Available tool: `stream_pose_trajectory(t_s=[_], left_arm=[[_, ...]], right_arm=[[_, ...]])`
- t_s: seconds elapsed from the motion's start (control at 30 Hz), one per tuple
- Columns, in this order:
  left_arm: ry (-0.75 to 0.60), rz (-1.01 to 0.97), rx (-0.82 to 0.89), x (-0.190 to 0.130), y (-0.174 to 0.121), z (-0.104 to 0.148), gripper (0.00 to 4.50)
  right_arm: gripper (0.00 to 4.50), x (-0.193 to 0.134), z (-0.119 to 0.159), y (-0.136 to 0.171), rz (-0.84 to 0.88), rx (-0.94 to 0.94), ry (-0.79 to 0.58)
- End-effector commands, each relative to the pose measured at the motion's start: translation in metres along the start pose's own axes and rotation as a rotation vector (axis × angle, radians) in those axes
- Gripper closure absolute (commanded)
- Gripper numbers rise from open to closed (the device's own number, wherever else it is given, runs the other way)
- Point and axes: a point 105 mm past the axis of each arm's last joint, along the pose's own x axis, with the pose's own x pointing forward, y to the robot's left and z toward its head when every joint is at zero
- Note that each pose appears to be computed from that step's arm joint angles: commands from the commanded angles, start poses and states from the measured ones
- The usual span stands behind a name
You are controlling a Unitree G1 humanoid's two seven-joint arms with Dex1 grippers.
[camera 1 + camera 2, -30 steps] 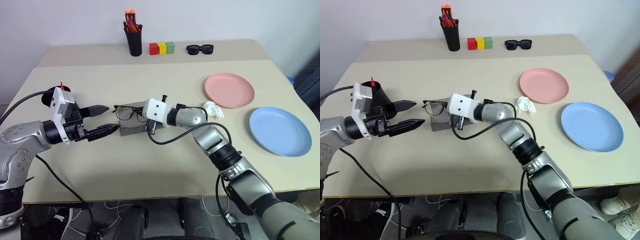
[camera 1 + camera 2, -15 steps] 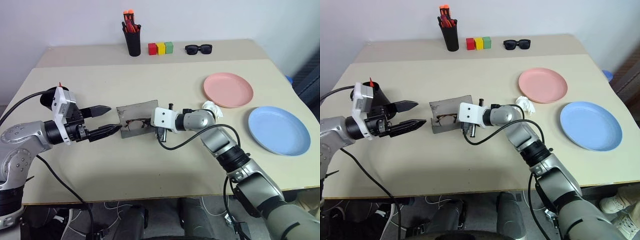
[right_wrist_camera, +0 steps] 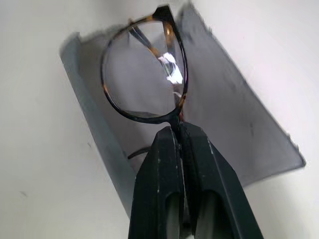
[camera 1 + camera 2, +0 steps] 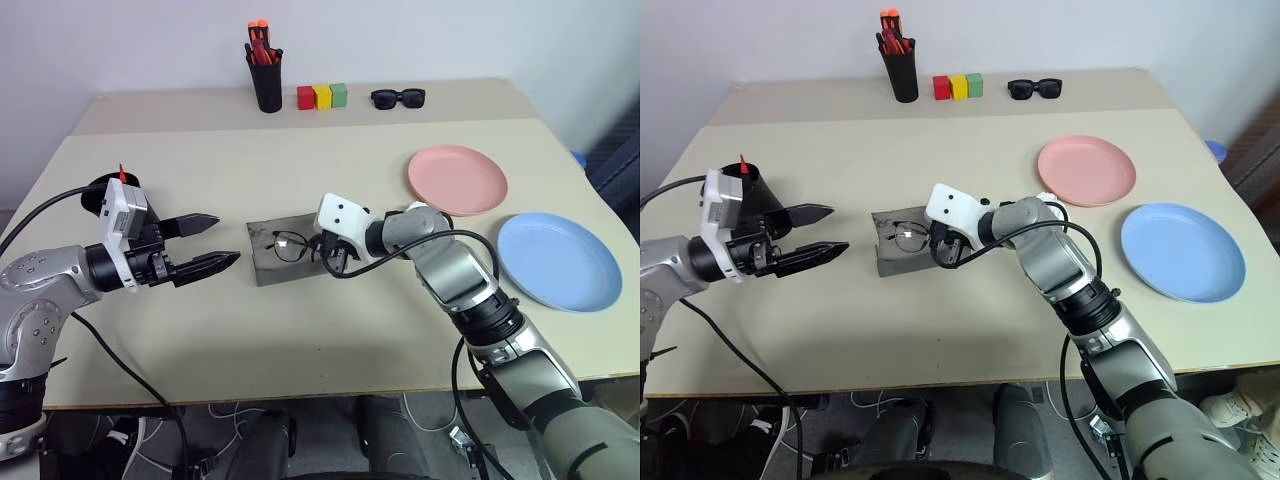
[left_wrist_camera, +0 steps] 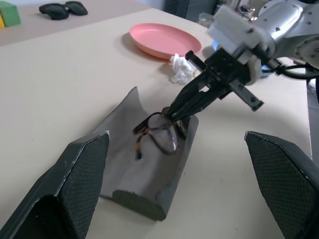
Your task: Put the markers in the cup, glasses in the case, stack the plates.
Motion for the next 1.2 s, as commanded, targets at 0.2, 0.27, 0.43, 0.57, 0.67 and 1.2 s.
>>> stream_pose_trajectory(t_s=[0.2, 0.27, 0.43, 0.57, 0.67, 1.2], left_arm=[[-0.011, 0.015, 0.046, -0.005, 0.002, 0.006, 0.00], [-0.012, 0.018, 0.046, -0.005, 0.003, 0.005, 0.00], [-0.018, 0.027, 0.051, -0.006, 0.006, 0.005, 0.00], [-0.024, 0.064, 0.065, -0.004, 0.014, 0.005, 0.00], [-0.066, 0.163, 0.104, 0.000, 0.031, 0.011, 0.00], [-0.040, 0.413, 0.182, 0.076, 0.104, 0.001, 4.47]], right_arm=[[4.18, 0.002, 0.014, 0.007, 0.031, -0.077, -0.070], [3.53, 0.003, 0.018, 0.011, 0.056, -0.099, -0.096], [1.18, 0.001, 0.029, 0.001, -0.006, -0.053, -0.156], [0.19, -0.011, 0.046, -0.014, -0.065, 0.032, -0.281], [0.19, -0.040, 0.067, -0.026, -0.080, 0.232, -0.522], [0.12, -0.105, 0.016, 0.027, -0.008, 0.296, -0.526]])
